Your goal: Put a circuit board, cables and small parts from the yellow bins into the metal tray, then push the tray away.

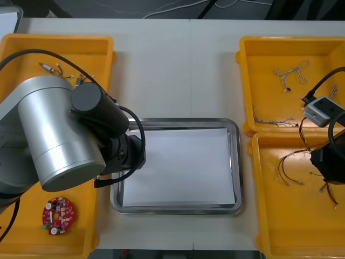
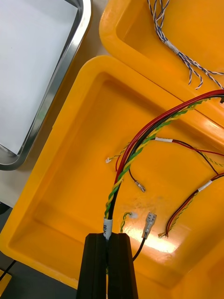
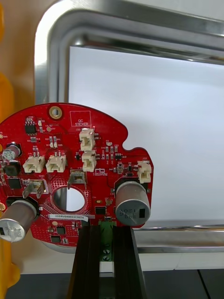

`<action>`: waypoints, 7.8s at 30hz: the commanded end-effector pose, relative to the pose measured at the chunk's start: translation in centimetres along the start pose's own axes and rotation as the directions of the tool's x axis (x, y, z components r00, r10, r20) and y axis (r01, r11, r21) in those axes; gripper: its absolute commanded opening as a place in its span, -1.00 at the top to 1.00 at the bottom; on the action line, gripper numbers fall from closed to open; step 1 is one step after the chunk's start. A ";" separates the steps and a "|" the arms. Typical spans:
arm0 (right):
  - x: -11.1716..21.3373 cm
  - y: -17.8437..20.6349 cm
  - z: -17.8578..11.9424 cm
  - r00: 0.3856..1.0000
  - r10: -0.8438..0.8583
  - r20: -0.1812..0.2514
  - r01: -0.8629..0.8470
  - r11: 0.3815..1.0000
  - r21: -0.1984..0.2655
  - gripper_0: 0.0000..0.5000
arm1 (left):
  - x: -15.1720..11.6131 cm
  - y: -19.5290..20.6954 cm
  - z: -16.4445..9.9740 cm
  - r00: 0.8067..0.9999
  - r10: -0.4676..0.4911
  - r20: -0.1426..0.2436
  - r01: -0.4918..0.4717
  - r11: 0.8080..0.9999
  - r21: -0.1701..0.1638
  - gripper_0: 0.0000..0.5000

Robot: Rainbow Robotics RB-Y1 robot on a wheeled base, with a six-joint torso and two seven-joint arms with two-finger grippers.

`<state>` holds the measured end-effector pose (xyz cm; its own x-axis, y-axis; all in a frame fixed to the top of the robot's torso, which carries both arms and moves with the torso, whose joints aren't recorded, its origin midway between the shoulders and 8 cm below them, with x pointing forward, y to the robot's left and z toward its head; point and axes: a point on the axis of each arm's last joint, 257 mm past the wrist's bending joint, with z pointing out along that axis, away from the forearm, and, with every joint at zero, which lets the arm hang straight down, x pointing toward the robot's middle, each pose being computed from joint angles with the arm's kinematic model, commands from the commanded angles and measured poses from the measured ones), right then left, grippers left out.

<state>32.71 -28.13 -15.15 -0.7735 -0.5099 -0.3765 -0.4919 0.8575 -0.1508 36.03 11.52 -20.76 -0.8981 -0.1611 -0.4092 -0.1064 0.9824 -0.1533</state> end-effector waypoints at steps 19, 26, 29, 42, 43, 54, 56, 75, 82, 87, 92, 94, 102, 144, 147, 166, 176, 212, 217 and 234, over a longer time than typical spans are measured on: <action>-0.1 -0.4 -0.7 0.998 -0.064 -0.002 0.064 0.997 0.040 1.00 | 3.7 -4.4 3.4 0.994 0.108 -0.032 -0.109 0.993 -0.035 1.00; -0.1 -0.4 -0.7 0.998 -0.064 -0.002 0.064 0.997 0.040 1.00 | 4.6 -2.8 4.8 0.989 0.143 -0.044 -0.146 0.987 -0.064 1.00; -0.1 -0.4 -0.7 0.998 -0.064 -0.002 0.064 0.997 0.040 1.00 | 5.1 -2.5 5.3 0.987 0.156 -0.041 -0.159 0.984 -0.075 1.00; -0.1 -0.4 -0.7 0.998 -0.064 -0.002 0.064 0.997 0.040 1.00 | 6.9 -2.3 6.5 0.984 0.173 -0.049 -0.176 0.982 -0.066 1.00; -0.1 -0.4 -0.7 0.998 -0.064 -0.002 0.064 0.997 0.040 1.00 | 7.0 -2.3 6.6 0.983 0.178 -0.046 -0.181 0.981 -0.070 1.00; -0.1 -0.4 -0.7 0.998 -0.064 -0.002 0.064 0.997 0.040 1.00 | 6.8 -3.1 7.7 0.982 0.183 -0.040 -0.185 0.982 -0.046 1.00; -0.1 -0.4 -0.7 0.998 -0.064 -0.002 0.064 0.997 0.040 1.00 | 6.7 -3.4 8.3 0.983 0.180 -0.037 -0.181 0.983 -0.039 1.00; -0.1 -0.4 -0.7 0.998 -0.064 -0.002 0.064 0.997 0.040 1.00 | 6.5 -3.4 9.2 0.983 0.180 -0.031 -0.181 0.982 -0.048 0.91; -0.1 -0.4 -0.7 0.998 -0.064 -0.002 0.064 0.997 0.040 1.00 | 6.5 -3.5 9.1 0.984 0.178 -0.033 -0.179 0.983 -0.046 0.38; -0.1 -0.4 -0.7 0.998 -0.064 -0.002 0.064 0.997 0.040 1.00 | 6.5 -3.6 9.0 0.984 0.178 -0.031 -0.179 0.983 -0.042 -0.81; -0.1 -0.4 -0.7 0.998 -0.064 -0.002 0.064 0.997 0.040 1.00 | 6.2 -3.9 8.3 0.984 0.176 -0.018 -0.177 0.984 -0.030 -0.88; -0.1 -0.4 -0.7 0.998 -0.064 -0.002 0.064 0.997 0.040 1.00 | 6.0 -4.0 7.9 0.985 0.171 -0.014 -0.171 0.985 -0.022 -0.95; -0.1 -0.4 -0.7 0.998 -0.064 -0.002 0.064 0.997 0.040 1.00 | 4.8 -4.2 5.1 0.987 0.160 0.000 -0.160 0.987 0.029 -1.00; -5.5 12.3 2.9 0.744 -0.654 0.137 0.660 0.751 0.004 1.00 | -13.5 10.8 -7.5 0.964 -0.011 0.265 0.026 0.998 -0.053 -1.00; -6.0 13.0 3.7 0.680 -0.719 0.144 0.725 0.688 0.011 1.00 | -14.3 12.1 -7.6 0.969 -0.022 0.246 0.035 0.998 -0.047 -1.00; -8.1 17.6 9.3 0.439 -0.891 0.119 0.896 0.443 0.013 1.00 | -16.4 20.4 -5.3 0.989 -0.098 0.115 0.110 0.988 -0.110 -0.90; -6.9 18.6 12.7 0.401 -0.914 0.065 0.916 0.402 -0.004 1.00 | -17.2 22.5 -3.9 0.985 -0.164 0.055 0.171 0.975 -0.143 -0.89; -7.8 19.7 15.3 0.391 -0.918 0.072 0.917 0.395 0.058 -1.00 | -23.3 19.9 1.0 0.849 -0.499 0.173 0.517 0.853 -0.079 -0.98; -8.5 19.3 14.6 0.413 -0.907 0.084 0.905 0.419 0.075 -1.00 | -24.1 19.7 2.3 0.829 -0.526 0.190 0.544 0.837 -0.059 -0.97; -9.9 18.0 6.9 0.581 -0.807 0.110 0.814 0.578 -0.059 -1.00 | -23.4 17.6 4.8 0.805 -0.553 0.214 0.578 0.812 -0.076 -0.98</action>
<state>33.25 -7.25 -24.07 0.0459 -0.9878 -0.1488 -0.9505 0.0026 -0.3107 55.46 34.38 -20.49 -0.6250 -0.6595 -0.4177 -0.6306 0.7419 -0.2279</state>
